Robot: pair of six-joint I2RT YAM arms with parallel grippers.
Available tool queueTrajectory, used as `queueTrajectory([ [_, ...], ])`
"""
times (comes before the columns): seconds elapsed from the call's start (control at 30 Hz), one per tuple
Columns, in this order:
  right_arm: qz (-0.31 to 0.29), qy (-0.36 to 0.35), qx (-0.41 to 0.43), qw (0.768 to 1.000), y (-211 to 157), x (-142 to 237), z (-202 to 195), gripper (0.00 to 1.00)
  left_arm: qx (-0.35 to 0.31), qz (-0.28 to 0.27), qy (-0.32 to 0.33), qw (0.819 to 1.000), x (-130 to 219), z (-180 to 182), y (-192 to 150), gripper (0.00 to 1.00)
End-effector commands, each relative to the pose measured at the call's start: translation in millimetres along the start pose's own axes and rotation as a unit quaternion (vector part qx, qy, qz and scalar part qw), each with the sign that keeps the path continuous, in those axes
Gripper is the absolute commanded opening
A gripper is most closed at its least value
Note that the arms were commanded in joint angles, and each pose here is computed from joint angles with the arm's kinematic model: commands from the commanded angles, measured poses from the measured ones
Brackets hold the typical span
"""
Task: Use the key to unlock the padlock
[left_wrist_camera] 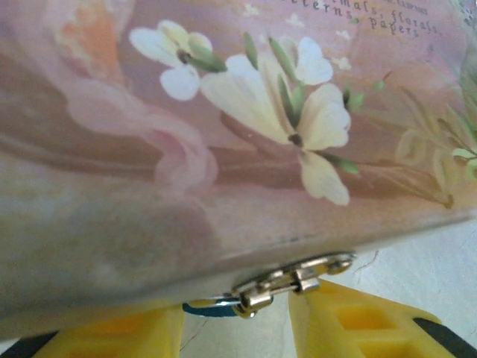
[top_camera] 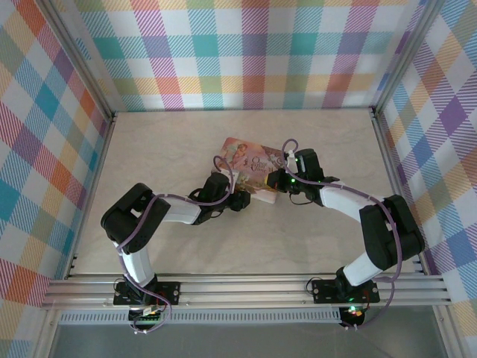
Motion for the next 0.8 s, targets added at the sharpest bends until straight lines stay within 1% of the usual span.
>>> queueTrajectory([
  [0.0, 0.017, -0.021, -0.01, 1.0, -12, 0, -9, 0.0, -0.003, -0.019, 0.001, 1.0, -4, -5, 15, 0.39],
  [0.2, 0.018, -0.022, -0.011, 1.0, -13, -1, -9, 0.0, 0.0, -0.014, 0.007, 1.0, -7, -5, 12, 0.35],
  [0.37, 0.014, -0.016, -0.003, 1.0, -12, 1, -4, 0.0, 0.004, -0.017, 0.002, 1.0, -6, -7, 16, 0.29],
  [0.5, -0.004, -0.005, 0.019, 1.0, -7, 8, 4, 0.0, 0.019, -0.021, -0.009, 1.0, 2, -13, 24, 0.22],
  [0.63, -0.036, 0.006, 0.054, 0.998, -1, 23, 17, 0.0, 0.04, -0.017, -0.013, 0.999, 15, -18, 32, 0.21],
  [0.77, -0.065, 0.018, 0.087, 0.994, -1, 41, 26, 0.0, 0.077, -0.005, -0.022, 0.997, 27, -25, 39, 0.21],
])
Point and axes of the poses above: each hand's point on the last joint's axis, 136 mm out from that joint toward the fingers, its own x axis back along the fingers, its own z axis along the line the jaws close on, y = z × x, the point moved 5 cm from there along x, back along the fingers, and after that the axes turned 11 degrees about -x, right-handed, at the moved point
